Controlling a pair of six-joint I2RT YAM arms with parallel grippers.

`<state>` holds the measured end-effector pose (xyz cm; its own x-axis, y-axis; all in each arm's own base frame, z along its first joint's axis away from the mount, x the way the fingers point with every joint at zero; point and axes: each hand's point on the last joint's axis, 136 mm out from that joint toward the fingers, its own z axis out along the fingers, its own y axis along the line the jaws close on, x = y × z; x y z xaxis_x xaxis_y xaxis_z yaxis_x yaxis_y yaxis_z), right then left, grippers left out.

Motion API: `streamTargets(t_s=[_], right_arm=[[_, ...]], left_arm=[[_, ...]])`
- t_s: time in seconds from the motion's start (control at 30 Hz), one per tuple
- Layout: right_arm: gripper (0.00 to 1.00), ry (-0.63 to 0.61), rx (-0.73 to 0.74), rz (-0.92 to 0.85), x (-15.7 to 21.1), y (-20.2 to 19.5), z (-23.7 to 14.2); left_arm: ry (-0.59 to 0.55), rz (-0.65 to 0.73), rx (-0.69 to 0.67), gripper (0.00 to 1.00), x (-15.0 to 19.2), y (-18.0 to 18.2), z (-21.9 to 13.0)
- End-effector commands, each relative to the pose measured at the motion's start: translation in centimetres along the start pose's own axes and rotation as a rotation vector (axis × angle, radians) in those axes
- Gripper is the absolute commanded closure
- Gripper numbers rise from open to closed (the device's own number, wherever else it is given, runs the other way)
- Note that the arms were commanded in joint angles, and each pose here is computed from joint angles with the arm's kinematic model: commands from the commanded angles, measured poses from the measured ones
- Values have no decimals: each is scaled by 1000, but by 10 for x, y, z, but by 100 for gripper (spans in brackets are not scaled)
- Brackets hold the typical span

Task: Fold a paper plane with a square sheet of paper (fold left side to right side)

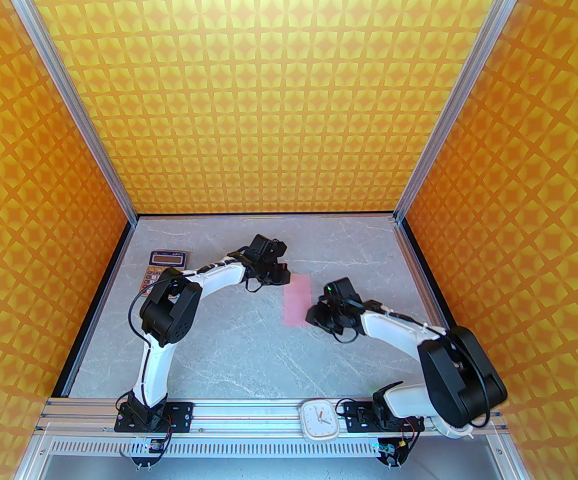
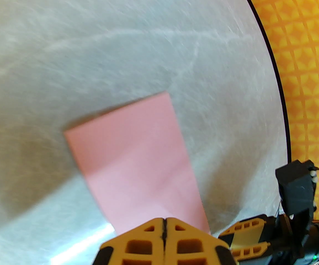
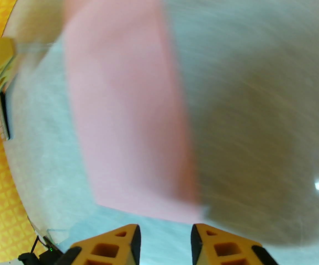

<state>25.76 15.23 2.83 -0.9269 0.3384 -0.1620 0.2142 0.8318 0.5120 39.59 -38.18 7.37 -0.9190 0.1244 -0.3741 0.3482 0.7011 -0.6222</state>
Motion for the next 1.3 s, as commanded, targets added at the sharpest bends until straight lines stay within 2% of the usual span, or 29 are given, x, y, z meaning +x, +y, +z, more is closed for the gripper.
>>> streamTargets(t_s=[0.0,0.1,0.23,0.43,0.6,1.1,1.27], right_arm=[[68,-78,-31,16,-11,4,-5],[71,-88,-49,30,-9,3,-4],[69,-97,-53,36,-9,3,-5],[60,-92,-26,45,-10,1,-9],[59,-62,-45,70,-8,2,-2],[62,-18,-142,92,-16,21,14],[62,-13,-132,78,-18,23,13]], left_arm=[[-1,-5,-11,97,-10,11,13],[-9,-2,-21,97,-21,16,19],[7,-5,-32,97,-24,24,33],[55,-16,-95,97,-8,48,47],[82,-37,-107,97,7,57,52],[83,-35,-103,97,9,54,53],[45,-27,-76,97,-5,40,43]])
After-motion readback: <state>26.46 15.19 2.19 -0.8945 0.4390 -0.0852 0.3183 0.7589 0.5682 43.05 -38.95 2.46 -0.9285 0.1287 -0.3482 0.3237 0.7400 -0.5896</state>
